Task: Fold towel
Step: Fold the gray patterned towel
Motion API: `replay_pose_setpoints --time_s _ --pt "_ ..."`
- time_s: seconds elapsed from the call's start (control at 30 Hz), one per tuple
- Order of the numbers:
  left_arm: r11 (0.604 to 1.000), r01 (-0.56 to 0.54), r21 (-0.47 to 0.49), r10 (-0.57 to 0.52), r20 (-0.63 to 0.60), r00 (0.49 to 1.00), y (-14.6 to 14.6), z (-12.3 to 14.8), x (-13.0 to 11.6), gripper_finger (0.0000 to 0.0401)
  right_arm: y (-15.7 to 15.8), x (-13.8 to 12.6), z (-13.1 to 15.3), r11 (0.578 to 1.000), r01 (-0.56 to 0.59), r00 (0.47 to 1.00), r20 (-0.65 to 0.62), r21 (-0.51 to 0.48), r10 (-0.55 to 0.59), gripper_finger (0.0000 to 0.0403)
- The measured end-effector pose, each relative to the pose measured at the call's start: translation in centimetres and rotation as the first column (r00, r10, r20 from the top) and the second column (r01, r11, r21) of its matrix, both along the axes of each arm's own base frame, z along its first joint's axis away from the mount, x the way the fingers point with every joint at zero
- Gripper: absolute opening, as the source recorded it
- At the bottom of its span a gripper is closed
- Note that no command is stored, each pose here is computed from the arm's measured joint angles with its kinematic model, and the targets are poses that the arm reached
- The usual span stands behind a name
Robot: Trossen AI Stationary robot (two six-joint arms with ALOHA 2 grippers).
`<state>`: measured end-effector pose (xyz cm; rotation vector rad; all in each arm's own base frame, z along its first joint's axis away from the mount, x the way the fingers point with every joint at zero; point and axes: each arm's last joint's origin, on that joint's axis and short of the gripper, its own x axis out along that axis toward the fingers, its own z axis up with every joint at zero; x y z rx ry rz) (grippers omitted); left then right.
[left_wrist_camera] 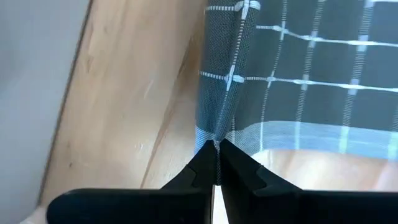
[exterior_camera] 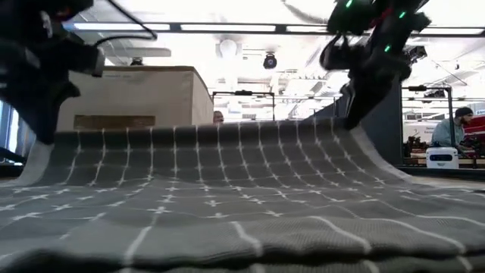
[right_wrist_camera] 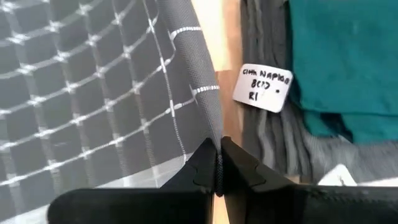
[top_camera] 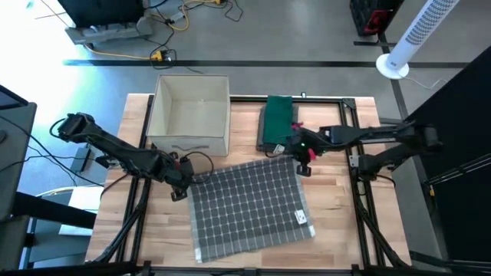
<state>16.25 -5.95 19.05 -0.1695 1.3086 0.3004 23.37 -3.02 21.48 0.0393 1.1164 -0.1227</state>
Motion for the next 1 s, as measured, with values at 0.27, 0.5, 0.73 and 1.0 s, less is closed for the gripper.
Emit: replay_pose_setpoints --time_s 0.27,0.5,0.73,1.0 --pt "0.991 0.065 -0.121 -0.056 0.070 0.996 -1.4 4.3 1.3 0.0002 4.3 -1.5 5.4 0.997 -0.043 0.993 0.109 0.062 0.036 0.0000" --pt "0.951 0.163 -0.262 -0.118 0.181 0.976 -3.9 6.7 1.7 0.0002 8.8 -2.7 7.1 0.979 -0.138 0.989 0.065 0.149 0.129 0.0000" --pt "0.897 0.288 -0.336 -0.219 0.229 0.949 -7.7 5.7 2.6 0.0002 12.7 -4.6 5.2 0.947 -0.178 0.982 -0.018 0.268 0.190 0.0000" --pt "0.862 0.314 -0.398 -0.257 0.191 0.947 -10.7 2.4 5.0 0.0002 16.1 -4.8 2.0 0.903 -0.216 0.968 -0.042 0.371 0.248 0.0000"
